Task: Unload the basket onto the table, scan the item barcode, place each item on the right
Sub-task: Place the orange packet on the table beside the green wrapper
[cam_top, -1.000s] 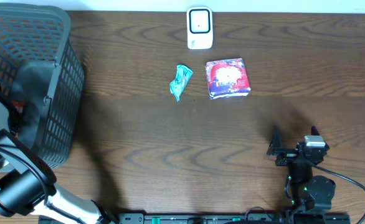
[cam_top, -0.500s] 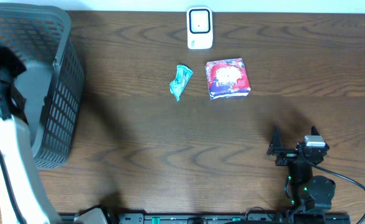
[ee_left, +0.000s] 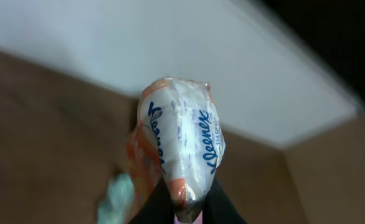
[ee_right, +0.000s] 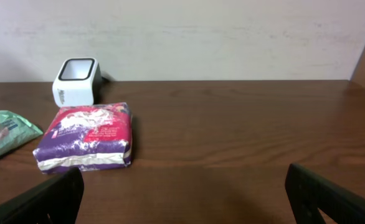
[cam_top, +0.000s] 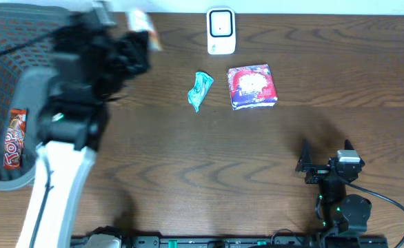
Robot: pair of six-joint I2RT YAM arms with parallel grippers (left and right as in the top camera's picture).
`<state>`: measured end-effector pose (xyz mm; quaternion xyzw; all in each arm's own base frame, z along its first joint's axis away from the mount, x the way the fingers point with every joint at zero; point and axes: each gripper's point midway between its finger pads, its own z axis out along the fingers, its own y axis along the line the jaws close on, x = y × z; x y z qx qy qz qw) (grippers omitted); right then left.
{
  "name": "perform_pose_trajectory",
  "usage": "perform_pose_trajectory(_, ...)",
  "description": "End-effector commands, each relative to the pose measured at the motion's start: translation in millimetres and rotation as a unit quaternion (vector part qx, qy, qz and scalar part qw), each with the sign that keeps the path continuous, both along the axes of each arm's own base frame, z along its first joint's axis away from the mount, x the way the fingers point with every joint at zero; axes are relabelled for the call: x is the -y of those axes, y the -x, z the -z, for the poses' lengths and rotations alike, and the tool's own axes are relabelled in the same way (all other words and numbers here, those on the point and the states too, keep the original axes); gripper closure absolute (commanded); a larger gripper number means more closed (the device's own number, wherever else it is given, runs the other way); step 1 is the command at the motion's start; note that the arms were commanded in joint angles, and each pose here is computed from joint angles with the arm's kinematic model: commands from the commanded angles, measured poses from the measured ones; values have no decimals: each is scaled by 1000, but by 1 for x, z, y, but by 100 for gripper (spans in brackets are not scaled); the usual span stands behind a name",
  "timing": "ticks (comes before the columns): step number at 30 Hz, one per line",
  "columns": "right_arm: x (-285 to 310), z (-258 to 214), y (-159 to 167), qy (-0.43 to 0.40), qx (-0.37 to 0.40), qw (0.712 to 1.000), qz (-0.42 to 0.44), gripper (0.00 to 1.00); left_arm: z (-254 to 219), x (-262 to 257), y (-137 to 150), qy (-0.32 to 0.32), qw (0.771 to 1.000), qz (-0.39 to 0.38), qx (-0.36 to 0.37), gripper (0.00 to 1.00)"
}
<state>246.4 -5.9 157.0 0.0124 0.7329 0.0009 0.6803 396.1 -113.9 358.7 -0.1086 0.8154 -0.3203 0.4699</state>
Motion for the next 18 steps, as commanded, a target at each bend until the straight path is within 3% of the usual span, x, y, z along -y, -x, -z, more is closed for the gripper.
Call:
perform_pose_trajectory(1, 1, 1, 0, 5, 0, 1000, 1, 1, 59, 52, -7, 12, 994, 46, -97, 93)
perform_pose_trajectory(5, 1, 0, 0, 5, 0, 1000, 1, 1, 118, 95, -11, 71, 973, 32, -218, 93)
perform_pose_trajectory(11, 1, 0, 0, 5, 0, 1000, 1, 1, 198, 142, -12, 49, 952, 49, -299, 89)
perform_pose_trajectory(12, 1, 0, 0, 5, 0, 1000, 1, 1, 212, 146, -13, 41, 949, 49, -309, 66)
perform_pose_trajectory(13, 1, 0, 0, 5, 0, 1000, 1, 1, 222, 147, -13, 36, 947, 48, -316, 52)
perform_pose_trajectory(15, 1, 0, 0, 5, 0, 1000, 1, 1, 232, 148, -14, 32, 944, 46, -326, 50)
perform_pose_trajectory(17, 1, 0, 0, 5, 0, 1000, 1, 1, 232, 146, -17, 27, 947, 51, -317, 30)
perform_pose_trajectory(18, 1, 0, 0, 5, 0, 1000, 1, 1, 224, 148, -21, 24, 953, 68, -295, 25)
